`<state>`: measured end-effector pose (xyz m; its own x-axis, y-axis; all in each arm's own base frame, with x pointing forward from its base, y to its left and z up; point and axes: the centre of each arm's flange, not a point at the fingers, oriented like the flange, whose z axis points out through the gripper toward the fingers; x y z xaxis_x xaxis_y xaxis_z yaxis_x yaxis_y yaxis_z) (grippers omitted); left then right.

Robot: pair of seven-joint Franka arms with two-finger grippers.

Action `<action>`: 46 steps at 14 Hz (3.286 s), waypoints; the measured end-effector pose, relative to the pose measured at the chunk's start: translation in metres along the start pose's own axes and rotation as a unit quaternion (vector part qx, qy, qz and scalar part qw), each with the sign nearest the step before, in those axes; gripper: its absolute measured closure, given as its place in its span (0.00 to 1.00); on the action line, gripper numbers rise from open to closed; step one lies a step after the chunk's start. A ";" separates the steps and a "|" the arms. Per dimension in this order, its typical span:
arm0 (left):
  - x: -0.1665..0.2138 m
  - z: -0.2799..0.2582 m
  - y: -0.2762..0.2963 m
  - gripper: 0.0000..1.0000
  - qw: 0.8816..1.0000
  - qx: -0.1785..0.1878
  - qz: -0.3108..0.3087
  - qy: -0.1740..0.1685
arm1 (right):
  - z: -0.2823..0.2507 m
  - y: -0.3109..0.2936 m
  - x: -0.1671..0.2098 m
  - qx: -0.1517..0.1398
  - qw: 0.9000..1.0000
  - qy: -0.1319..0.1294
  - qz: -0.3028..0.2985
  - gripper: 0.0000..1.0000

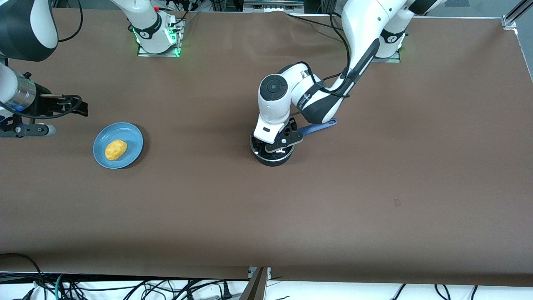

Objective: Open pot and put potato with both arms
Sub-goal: 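Lift the lid with the left gripper while the right gripper reaches the potato, then set down the lid with the left gripper while the right gripper grasps the potato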

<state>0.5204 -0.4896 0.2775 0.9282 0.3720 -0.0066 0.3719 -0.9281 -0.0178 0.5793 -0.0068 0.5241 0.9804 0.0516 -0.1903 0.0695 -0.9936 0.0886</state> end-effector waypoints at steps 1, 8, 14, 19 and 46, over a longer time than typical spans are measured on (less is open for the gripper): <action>0.000 -0.001 0.000 0.10 1.000 -0.001 0.000 0.000 | 0.000 0.001 0.000 0.000 1.000 0.000 0.001 0.00; 0.000 -0.003 0.000 0.47 1.000 -0.002 -0.001 0.000 | 0.001 0.004 0.000 0.000 1.000 -0.001 0.003 0.00; 0.012 -0.008 -0.005 0.53 1.000 -0.009 -0.009 -0.004 | 0.019 0.054 0.002 0.006 0.997 -0.014 0.078 0.01; 0.126 -0.062 -0.077 0.53 0.997 -0.052 0.046 -0.020 | 0.065 0.053 0.025 0.003 0.979 -0.008 0.205 0.01; 0.326 -0.038 -0.483 0.00 0.966 -0.050 0.246 -0.063 | 0.334 0.050 0.040 0.061 0.928 0.024 0.366 0.05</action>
<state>0.6437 0.0796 0.3218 0.9864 -0.1209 -0.1118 -0.1079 -0.9874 0.1158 0.5606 -0.0882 0.1944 0.7646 -0.6397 -0.0787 -0.6363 -0.7687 0.0656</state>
